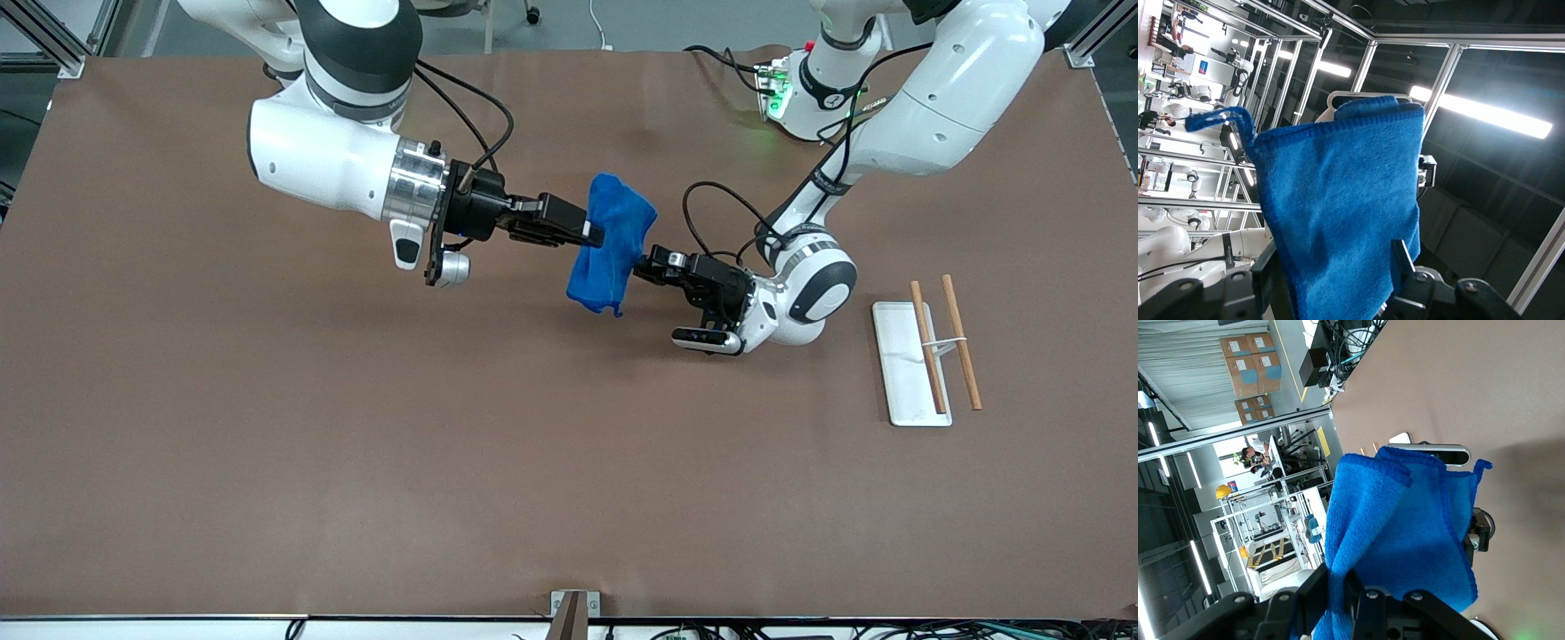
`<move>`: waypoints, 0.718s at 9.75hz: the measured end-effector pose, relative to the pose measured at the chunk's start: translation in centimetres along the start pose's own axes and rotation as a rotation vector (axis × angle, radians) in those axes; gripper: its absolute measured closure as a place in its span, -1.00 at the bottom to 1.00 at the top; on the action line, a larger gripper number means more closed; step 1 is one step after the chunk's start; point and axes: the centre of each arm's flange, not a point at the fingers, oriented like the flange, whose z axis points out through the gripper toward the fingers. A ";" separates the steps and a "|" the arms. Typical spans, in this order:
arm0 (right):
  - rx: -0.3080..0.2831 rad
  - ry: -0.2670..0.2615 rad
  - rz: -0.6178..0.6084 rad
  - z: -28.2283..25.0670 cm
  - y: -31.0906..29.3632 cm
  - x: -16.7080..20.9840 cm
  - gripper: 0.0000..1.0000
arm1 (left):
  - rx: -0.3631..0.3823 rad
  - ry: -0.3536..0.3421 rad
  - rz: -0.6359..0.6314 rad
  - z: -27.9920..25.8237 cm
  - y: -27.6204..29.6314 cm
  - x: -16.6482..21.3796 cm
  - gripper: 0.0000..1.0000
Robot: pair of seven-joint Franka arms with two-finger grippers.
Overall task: Right arm passes towel to left arm to hang
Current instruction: 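Open the right gripper and withdraw it while the left gripper pulls the towel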
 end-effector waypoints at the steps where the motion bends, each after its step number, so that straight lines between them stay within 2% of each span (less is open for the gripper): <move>1: 0.000 0.000 0.000 0.0 0.0 0.0 0.74 | 0.000 -0.001 -0.001 0.1 0.0 0.0 -0.25; 2: 0.000 0.000 0.000 0.0 0.0 0.0 0.74 | -0.001 0.001 -0.001 0.0 0.1 0.0 -0.15; 5: 0.000 0.000 -0.001 0.0 0.0 0.0 0.74 | 0.005 0.019 0.019 -0.7 1.1 0.7 0.82; 6: 0.000 0.000 -0.001 0.0 0.0 0.0 0.74 | 0.011 0.024 0.021 -0.8 1.7 1.1 0.96; 7: 0.000 0.000 0.000 0.0 0.0 0.0 0.74 | 0.016 0.026 0.017 -0.8 2.4 1.5 0.95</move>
